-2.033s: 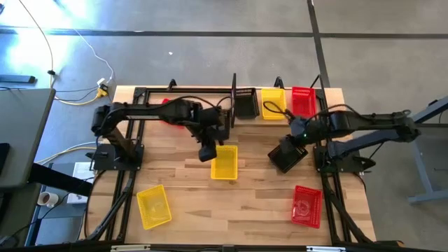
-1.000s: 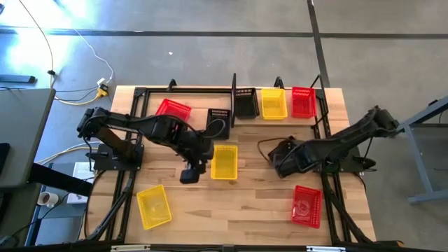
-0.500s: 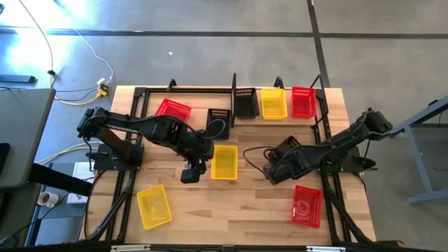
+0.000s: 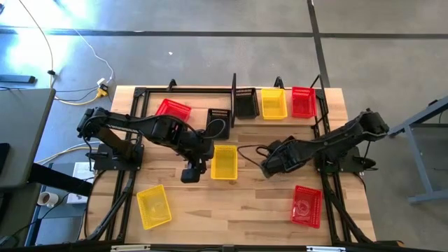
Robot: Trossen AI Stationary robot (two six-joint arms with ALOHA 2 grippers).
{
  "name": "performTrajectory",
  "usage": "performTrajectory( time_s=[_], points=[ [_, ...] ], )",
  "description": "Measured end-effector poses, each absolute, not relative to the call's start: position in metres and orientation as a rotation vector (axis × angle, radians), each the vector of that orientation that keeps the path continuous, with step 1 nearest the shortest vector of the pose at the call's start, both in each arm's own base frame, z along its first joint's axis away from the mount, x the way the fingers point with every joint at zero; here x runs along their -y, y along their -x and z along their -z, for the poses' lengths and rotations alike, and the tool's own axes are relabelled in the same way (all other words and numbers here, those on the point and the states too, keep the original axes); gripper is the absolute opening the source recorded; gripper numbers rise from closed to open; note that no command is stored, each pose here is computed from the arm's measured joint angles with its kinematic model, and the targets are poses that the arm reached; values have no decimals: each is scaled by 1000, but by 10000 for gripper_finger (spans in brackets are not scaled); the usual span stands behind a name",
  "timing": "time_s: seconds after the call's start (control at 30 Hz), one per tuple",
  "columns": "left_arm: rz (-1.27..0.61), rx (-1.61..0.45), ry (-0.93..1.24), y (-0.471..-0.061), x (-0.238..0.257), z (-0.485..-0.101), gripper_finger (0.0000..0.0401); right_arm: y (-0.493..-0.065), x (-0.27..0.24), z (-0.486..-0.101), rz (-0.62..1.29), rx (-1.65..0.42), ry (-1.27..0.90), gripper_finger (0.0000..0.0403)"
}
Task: Stack baskets on shelf by color
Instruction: Stack the right black basket on the black basket on the shelf
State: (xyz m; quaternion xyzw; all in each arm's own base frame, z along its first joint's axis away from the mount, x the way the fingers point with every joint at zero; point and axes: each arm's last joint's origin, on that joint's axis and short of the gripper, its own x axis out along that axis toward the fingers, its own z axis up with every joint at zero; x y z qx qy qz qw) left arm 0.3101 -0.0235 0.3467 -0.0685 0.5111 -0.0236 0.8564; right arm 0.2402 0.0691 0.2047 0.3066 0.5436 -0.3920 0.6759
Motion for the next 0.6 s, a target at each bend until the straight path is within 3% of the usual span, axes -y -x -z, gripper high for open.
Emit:
performTrajectory(
  time_s=[0.47,0.6],
  points=[
    [46,-1074,142,-310,23,-347,161,-253,-67,-177,835,-1416,-684,53],
    [46,-1074,142,-310,23,-347,161,-255,-68,-174,817,-1448,-693,17]
  ],
)
